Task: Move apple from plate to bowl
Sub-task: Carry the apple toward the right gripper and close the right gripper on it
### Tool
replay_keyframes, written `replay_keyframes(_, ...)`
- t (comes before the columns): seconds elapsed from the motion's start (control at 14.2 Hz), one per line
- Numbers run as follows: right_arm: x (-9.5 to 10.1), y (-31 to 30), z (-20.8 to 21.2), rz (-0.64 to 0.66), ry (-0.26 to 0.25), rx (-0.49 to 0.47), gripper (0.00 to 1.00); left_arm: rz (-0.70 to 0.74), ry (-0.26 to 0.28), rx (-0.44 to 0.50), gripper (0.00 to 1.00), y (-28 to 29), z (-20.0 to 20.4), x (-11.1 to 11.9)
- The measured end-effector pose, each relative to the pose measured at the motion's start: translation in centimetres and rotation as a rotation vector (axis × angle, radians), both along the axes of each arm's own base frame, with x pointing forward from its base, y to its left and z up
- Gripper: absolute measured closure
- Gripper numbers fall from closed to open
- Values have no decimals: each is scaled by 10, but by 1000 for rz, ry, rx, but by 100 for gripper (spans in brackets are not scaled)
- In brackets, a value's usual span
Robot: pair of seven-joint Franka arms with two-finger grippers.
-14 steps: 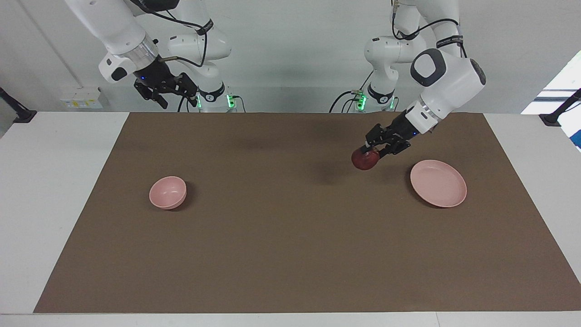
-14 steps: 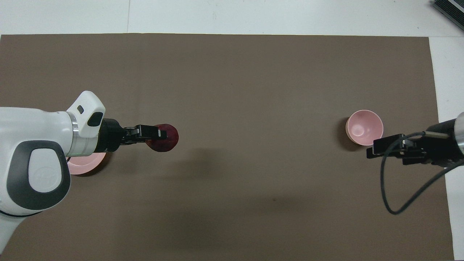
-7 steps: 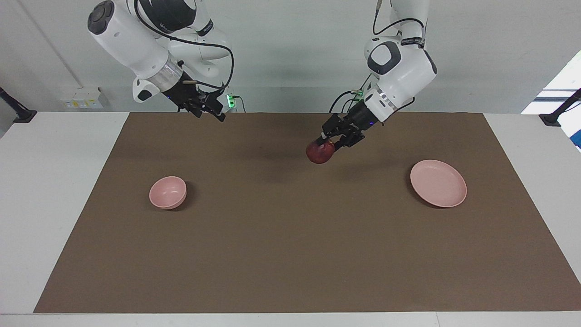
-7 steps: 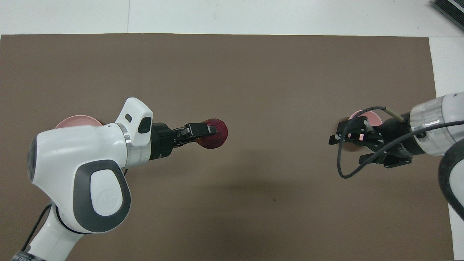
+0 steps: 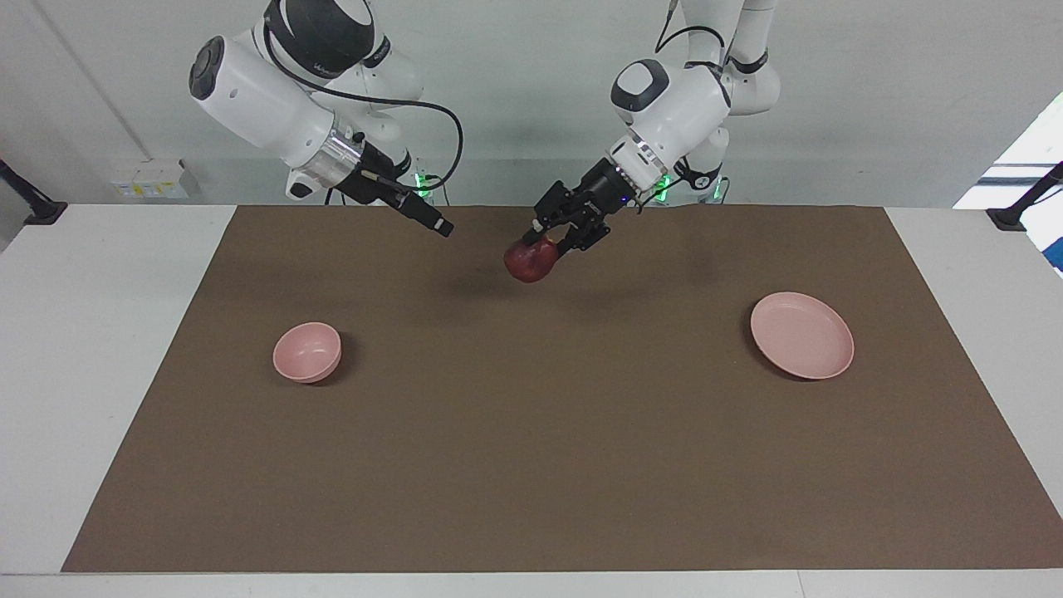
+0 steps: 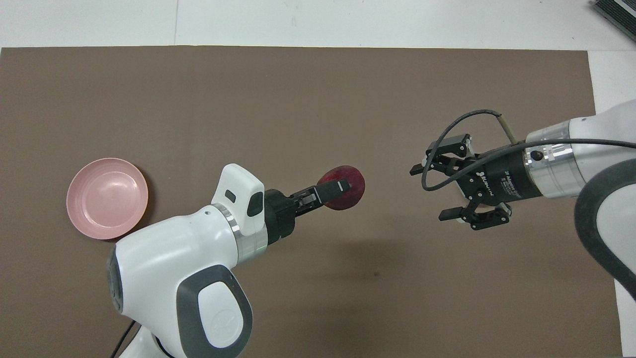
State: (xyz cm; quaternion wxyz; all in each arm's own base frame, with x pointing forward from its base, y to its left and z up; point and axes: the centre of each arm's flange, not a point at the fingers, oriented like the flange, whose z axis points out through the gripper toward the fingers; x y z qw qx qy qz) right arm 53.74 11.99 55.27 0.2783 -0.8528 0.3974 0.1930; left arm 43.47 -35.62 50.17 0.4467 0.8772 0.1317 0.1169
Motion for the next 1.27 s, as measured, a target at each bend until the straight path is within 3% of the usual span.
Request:
replay_keyframes(0.14,11,1,-15,-41,30,53,0,44,-36,-25,32,-12,9,-9)
replay_keyframes(0.28,21,2,-23,-77,26,80,0,74,-70,-39,32,-23,16,-19)
replay_keyframes(0.56,29,11,-25,-92,34,131,0,75,-80,-71,32,-34,29,-24)
replay_keyframes(1.27,23,44,-23,-44,51,169,0,67,-86,-101,32,-44,40,-24)
